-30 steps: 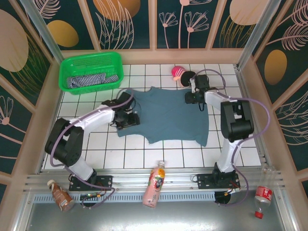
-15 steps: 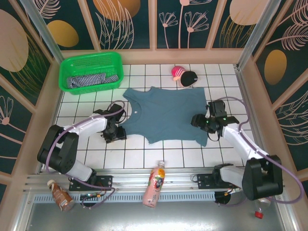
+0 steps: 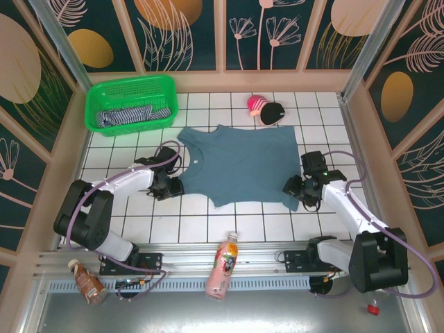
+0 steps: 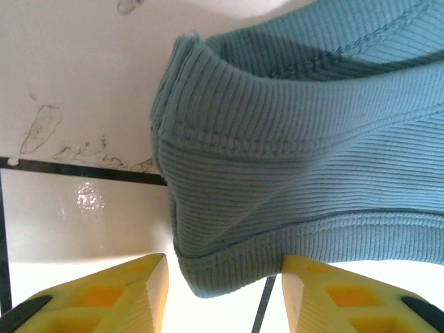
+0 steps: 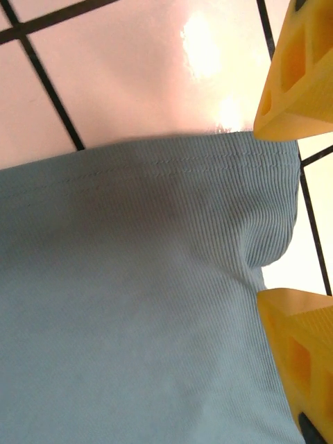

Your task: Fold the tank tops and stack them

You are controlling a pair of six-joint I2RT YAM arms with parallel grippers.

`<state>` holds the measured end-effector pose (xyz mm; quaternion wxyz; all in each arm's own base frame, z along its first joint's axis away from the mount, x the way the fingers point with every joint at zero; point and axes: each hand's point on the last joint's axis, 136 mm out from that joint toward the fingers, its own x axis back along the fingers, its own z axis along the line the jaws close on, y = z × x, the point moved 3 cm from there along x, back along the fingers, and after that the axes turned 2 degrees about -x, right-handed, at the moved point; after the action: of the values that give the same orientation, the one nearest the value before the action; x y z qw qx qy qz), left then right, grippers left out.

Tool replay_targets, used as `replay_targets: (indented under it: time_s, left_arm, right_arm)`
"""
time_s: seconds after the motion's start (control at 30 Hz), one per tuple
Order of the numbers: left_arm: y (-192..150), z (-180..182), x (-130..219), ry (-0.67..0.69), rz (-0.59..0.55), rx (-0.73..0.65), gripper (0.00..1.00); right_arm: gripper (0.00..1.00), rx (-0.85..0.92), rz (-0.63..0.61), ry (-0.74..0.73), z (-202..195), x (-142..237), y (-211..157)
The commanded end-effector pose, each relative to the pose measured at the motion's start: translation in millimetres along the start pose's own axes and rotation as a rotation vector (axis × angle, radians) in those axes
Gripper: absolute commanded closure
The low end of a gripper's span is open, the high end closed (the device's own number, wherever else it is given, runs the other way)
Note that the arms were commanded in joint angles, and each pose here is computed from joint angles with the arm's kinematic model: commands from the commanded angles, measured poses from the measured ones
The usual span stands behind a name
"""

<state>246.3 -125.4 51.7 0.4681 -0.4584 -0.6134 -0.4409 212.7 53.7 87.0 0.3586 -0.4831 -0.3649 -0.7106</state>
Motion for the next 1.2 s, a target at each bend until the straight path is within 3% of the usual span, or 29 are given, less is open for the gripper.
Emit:
replay_targets:
  time_s: [0.0,0.33,0.73,0.9,1.0,1.17]
  left_arm:
    - [9,-4,-3,-0.01,-0.021,-0.001,0.56]
    - [12,3,-13,0.051,-0.013,-0.038,0.72]
    - [32,24,-11,0.165,-0.048,-0.062,0.75]
    - [30,14,-13,0.094,-0.028,-0.045,0.73]
    - [27,19,-3,0.131,-0.027,-0.049,0.72]
    - [14,2,17,0.003,-0.005,0.029,0.55]
  right_arm:
    - [0.42,-0.058,0.066,-0.074,-16,-10,-14]
    - [0.47,-0.11,0.13,-0.12,-23,-31,-26]
    - [0.65,-0.178,0.116,-0.269,-46,-36,-30]
    - [0.74,-0.189,0.114,-0.253,-48,-39,-31]
    - [0.8,-0.189,0.092,-0.248,-46,-34,-27]
    - [0.82,-0.173,0.089,-0.22,-41,-30,-25]
